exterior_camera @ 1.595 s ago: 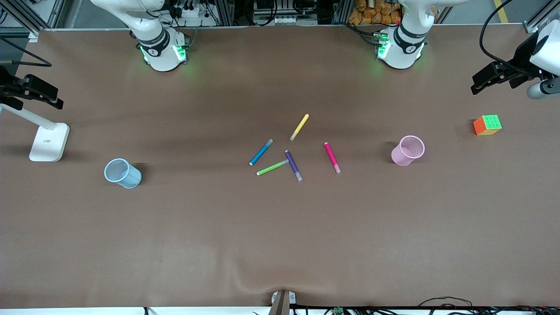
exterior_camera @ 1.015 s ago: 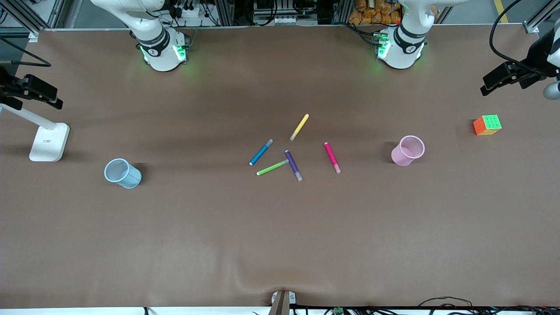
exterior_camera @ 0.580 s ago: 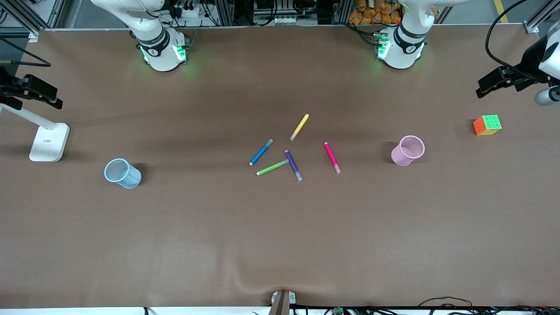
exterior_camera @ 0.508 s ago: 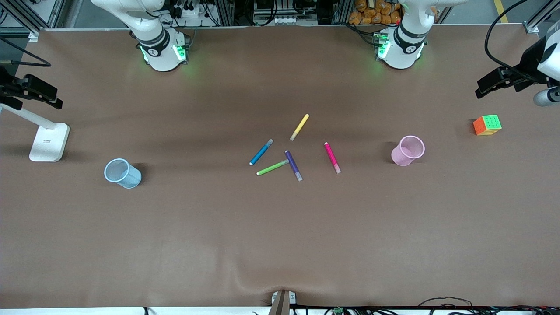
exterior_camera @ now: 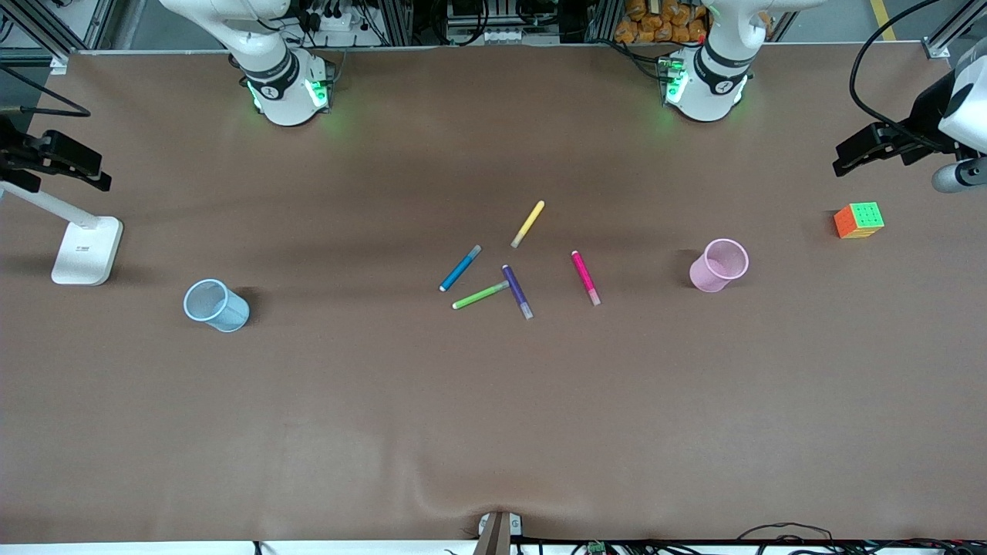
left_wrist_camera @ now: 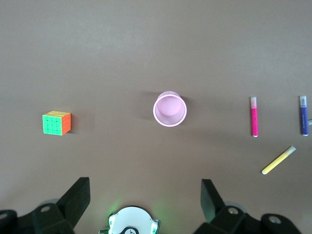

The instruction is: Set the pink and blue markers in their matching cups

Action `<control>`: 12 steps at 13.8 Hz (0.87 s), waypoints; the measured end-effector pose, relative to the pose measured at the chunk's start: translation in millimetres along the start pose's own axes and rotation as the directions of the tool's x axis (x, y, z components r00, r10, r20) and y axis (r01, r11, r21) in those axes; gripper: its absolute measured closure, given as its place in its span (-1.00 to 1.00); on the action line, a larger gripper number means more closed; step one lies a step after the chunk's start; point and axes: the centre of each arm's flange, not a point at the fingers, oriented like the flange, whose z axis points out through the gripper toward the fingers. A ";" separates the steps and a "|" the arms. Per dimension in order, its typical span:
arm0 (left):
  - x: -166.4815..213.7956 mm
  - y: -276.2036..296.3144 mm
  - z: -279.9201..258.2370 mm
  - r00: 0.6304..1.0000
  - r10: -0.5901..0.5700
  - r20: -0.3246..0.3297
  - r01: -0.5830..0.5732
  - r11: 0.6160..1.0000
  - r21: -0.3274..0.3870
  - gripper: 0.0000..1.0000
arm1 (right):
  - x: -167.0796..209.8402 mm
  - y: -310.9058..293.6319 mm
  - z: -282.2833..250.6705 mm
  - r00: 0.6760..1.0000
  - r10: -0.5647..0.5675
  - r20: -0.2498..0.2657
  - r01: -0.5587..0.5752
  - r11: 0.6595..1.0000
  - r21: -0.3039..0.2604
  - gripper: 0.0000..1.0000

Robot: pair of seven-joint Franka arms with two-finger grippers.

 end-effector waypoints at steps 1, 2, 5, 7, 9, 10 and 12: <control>0.2 0.1 -0.7 1.000 0.000 -0.003 0.000 1.000 -0.001 -1.00 | 0.0 0.0 0.0 1.000 0.000 0.000 0.000 1.000 0.000 -1.00; 0.6 0.4 -1.3 1.000 0.001 -0.008 -0.001 1.000 -0.002 -1.00 | -0.1 0.0 0.1 1.000 0.000 0.001 0.000 1.000 0.000 -1.00; 1.4 5.1 -0.5 1.000 0.009 -0.012 -0.009 1.000 -0.003 -1.00 | -0.3 0.0 0.2 1.000 0.000 0.002 0.000 1.000 0.000 -1.00; 0.9 17.2 2.8 1.000 0.031 -0.006 -0.031 1.000 0.001 -1.00 | -0.4 0.1 0.3 1.000 0.000 0.003 0.000 1.000 0.000 -1.00; 1.8 31.4 9.6 0.999 0.054 0.008 -0.054 0.999 0.007 -1.00 | -0.4 0.0 0.4 1.000 0.000 0.004 0.000 1.000 0.000 -1.00; 4.2 37.8 16.1 0.998 0.064 0.021 -0.064 0.998 0.010 -1.00 | -0.4 0.1 0.4 1.000 0.000 0.004 0.000 1.000 0.000 -1.00; 11.1 49.5 36.1 0.994 0.082 0.071 -0.084 0.996 0.018 -1.00 | -0.4 0.1 0.4 1.000 0.000 0.004 0.000 1.000 0.000 -1.00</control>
